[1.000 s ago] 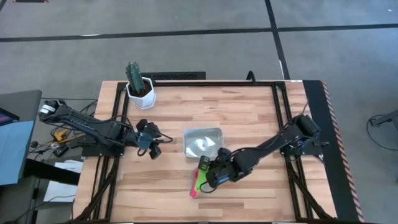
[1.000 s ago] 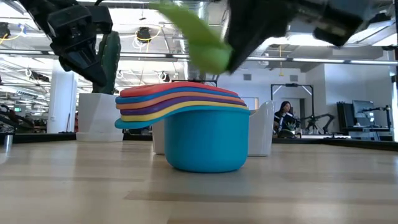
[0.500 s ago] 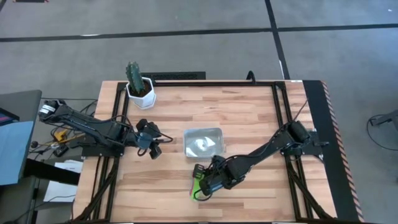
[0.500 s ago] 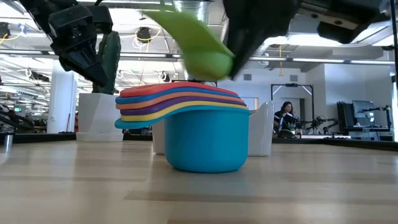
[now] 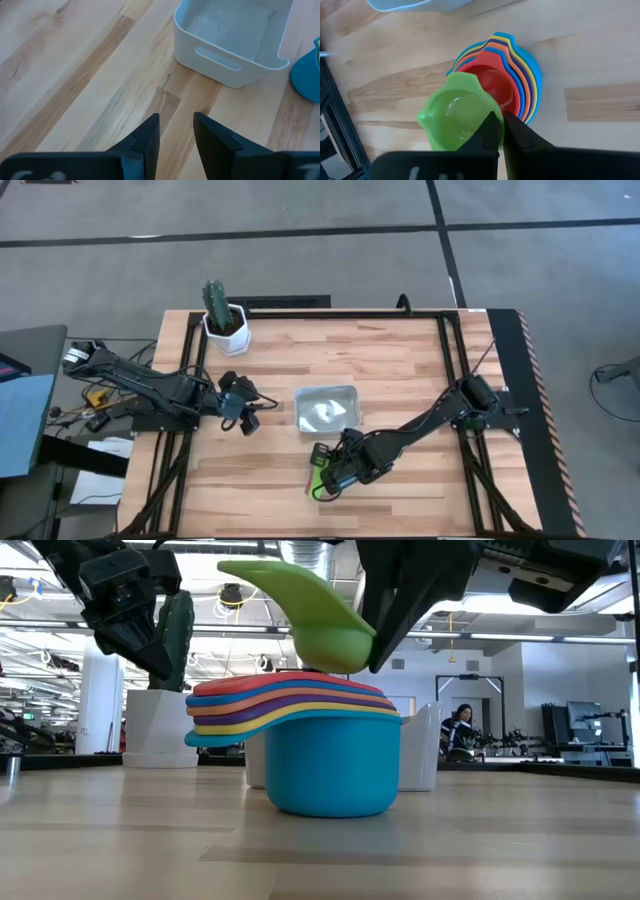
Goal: Nest measuring cups in basket
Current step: Stack the green measuring cup on top of the red measuring cup, then put the stacked measuring cups into the gray bin
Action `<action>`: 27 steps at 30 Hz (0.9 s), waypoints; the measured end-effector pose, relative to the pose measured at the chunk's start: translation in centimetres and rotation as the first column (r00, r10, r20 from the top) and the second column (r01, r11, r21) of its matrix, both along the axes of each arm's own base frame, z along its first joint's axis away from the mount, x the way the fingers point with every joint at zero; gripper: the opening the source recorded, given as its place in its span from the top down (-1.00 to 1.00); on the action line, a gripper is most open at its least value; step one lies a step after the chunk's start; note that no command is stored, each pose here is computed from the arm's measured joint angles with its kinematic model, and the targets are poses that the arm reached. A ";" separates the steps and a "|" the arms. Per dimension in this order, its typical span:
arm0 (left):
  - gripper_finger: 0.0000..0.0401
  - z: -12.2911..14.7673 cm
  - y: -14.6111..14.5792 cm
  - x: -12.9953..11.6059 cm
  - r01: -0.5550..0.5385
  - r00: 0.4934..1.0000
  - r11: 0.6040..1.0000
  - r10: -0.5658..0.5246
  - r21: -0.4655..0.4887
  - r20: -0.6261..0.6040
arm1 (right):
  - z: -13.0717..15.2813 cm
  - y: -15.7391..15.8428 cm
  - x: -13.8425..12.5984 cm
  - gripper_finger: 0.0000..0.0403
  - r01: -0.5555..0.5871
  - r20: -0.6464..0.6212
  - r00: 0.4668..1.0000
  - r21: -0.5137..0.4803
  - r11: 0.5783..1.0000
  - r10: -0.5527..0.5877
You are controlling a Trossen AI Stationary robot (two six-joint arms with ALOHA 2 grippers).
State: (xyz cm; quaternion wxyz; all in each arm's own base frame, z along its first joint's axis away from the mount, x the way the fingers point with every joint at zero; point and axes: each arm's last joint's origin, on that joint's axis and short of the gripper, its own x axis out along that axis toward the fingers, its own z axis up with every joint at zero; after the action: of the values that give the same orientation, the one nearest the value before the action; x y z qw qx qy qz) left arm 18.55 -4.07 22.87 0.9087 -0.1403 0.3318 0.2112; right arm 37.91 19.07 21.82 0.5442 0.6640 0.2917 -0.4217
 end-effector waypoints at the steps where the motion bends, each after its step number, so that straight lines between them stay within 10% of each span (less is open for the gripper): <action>1: 0.47 0.0 0.0 0.0 0.000 1.000 1.000 0.000 0.000 0.000 | 0.0 0.0 0.0 0.91 0.000 0.000 1.000 0.000 1.000 0.000; 27: 0.47 0.0 0.0 0.0 -0.015 1.000 1.000 0.015 -0.006 0.006 | -0.3 0.1 0.1 0.44 0.005 -0.024 1.000 0.063 0.998 -0.004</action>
State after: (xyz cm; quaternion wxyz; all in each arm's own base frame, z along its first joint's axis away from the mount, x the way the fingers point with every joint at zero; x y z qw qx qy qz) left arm 18.55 -4.05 22.88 0.9077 -0.1462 0.3284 0.2166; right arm 38.06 19.17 21.49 0.5187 0.6763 0.3096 -0.4215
